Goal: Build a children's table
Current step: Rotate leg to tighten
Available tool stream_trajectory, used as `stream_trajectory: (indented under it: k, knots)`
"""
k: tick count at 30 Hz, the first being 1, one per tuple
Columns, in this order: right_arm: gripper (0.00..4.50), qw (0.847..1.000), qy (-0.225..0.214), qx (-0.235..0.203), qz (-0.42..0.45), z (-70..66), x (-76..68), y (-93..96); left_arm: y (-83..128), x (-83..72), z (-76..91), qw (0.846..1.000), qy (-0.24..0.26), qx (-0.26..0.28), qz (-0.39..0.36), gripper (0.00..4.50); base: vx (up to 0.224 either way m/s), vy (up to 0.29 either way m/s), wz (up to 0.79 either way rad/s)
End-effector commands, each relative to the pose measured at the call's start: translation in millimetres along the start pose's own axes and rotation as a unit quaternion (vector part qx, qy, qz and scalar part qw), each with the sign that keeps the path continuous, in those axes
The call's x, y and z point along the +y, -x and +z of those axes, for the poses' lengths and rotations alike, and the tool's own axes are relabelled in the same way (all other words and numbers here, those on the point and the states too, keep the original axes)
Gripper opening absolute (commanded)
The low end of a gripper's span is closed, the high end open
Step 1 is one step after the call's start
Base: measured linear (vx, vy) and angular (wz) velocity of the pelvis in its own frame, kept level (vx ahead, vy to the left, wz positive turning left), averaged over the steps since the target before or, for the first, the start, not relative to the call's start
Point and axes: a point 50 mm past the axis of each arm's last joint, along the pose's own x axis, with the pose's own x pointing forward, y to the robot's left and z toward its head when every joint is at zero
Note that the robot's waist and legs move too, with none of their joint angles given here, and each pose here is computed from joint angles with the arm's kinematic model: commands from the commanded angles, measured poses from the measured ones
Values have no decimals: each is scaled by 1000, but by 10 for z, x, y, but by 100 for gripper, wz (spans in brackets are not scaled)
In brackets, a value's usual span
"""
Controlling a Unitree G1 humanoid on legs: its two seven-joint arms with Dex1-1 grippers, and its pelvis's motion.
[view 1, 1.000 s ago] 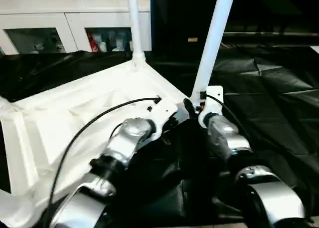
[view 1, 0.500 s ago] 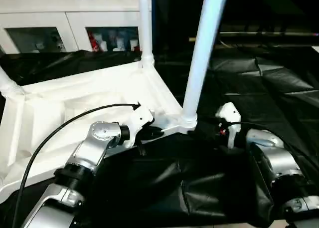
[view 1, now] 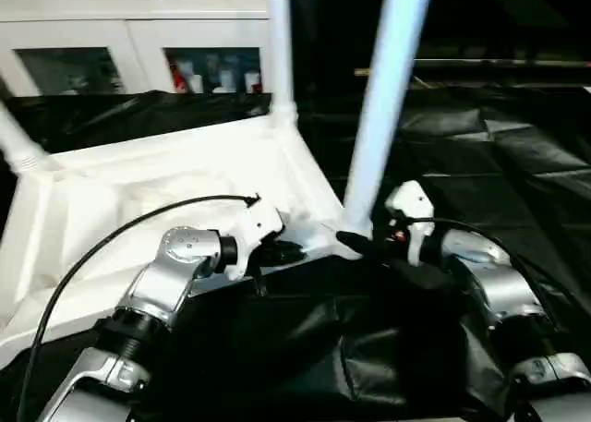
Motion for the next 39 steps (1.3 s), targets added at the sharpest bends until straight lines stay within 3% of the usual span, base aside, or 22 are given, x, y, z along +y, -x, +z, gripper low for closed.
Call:
stream_trajectory:
  k: [1, 11, 15, 23, 33, 37, 39]
  knots:
    - [373, 1000, 8, -6, -8, 34, -34, 23, -14, -33, 146, 999, -26, -41, -22, 0, 0, 0, 0]
    - [373, 1000, 15, 5, 16, -30, 20, 23, -13, -26, 124, 999, -33, -27, -23, 0, 0, 0, 0]
    - [330, 1000, 10, 6, 23, -37, 25, 25, -3, -14, 117, 999, -33, -24, -22, 0, 0, 0, 0]
    - [289, 999, 11, 14, 29, -70, 33, 43, 19, -15, 95, 999, -32, -19, -22, 0, 0, 0, 0]
    - [277, 999, 4, 17, 37, -114, 53, 38, 17, -9, 83, 999, -33, -15, -24, 0, 0, 0, 0]
    - [277, 999, -14, 14, 26, -157, 63, 34, 11, -8, 68, 999, -31, -12, -19, 0, 0, 0, 0]
    - [276, 999, -50, 4, -18, -184, 17, 7, -5, 23, 49, 1000, -27, -5, 5, 0, 0, 0, 0]
